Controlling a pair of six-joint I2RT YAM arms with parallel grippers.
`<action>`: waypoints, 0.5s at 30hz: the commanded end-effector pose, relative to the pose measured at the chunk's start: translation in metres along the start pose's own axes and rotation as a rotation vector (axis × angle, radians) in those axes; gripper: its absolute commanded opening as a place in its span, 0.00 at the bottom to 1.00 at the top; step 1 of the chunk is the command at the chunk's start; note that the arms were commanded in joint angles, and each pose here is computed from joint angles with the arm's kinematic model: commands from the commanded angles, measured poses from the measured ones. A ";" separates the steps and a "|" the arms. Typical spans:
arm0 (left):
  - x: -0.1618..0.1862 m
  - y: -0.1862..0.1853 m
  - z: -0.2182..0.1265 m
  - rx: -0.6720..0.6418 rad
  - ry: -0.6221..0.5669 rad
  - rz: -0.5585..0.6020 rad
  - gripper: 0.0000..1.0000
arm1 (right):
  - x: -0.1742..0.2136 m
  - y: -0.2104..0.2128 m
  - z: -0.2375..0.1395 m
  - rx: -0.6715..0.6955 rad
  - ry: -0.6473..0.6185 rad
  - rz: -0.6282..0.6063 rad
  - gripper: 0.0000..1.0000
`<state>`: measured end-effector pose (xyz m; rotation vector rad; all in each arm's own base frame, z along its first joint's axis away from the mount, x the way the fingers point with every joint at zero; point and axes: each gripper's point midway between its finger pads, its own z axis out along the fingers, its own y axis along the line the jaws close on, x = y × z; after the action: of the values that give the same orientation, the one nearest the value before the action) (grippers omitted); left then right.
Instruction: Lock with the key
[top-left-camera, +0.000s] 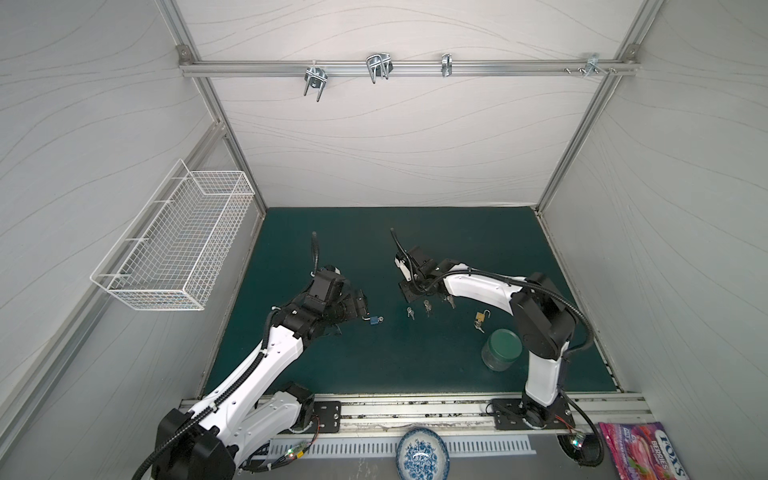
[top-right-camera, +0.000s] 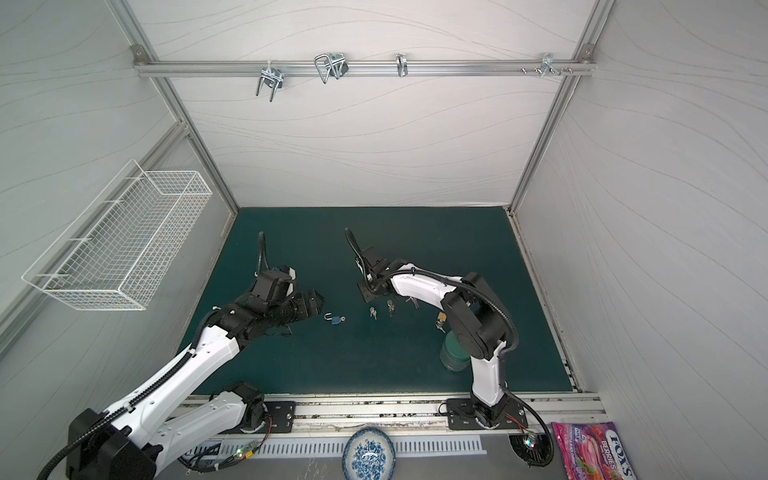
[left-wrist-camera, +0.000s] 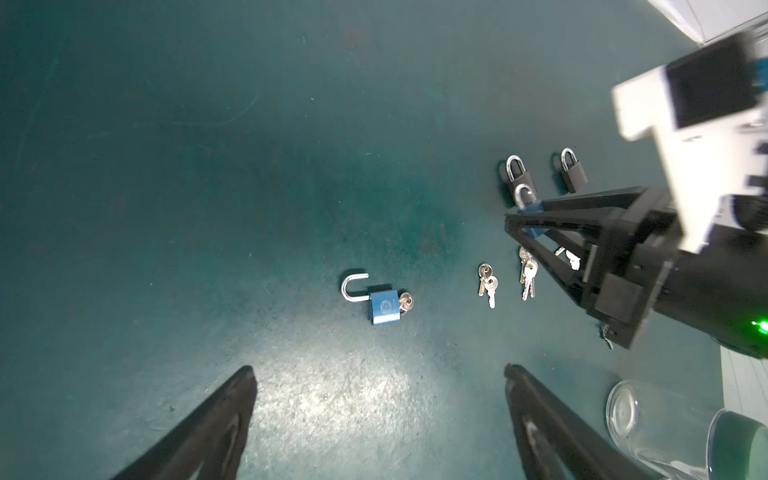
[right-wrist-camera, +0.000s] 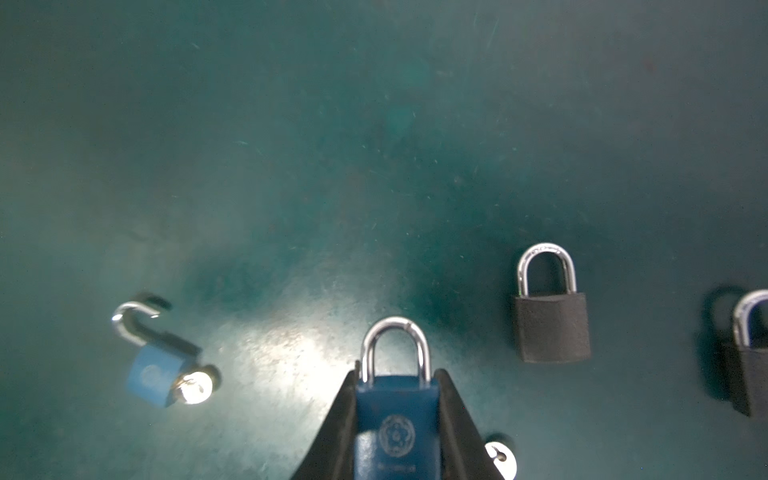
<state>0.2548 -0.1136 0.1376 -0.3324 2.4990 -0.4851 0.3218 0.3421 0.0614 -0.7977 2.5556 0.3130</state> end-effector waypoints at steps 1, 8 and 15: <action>-0.015 -0.004 0.000 0.016 -0.047 -0.014 0.93 | 0.007 -0.009 0.007 0.046 0.070 0.015 0.00; -0.020 -0.011 0.004 0.032 -0.039 -0.011 0.92 | 0.004 -0.010 0.019 0.066 0.108 0.000 0.00; -0.015 -0.011 0.006 0.043 -0.025 -0.023 0.91 | 0.006 -0.012 0.030 0.082 0.150 -0.007 0.04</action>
<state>0.2633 -0.1173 0.1323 -0.3418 2.5061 -0.5047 0.3365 0.3486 0.0393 -0.8153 2.6384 0.2074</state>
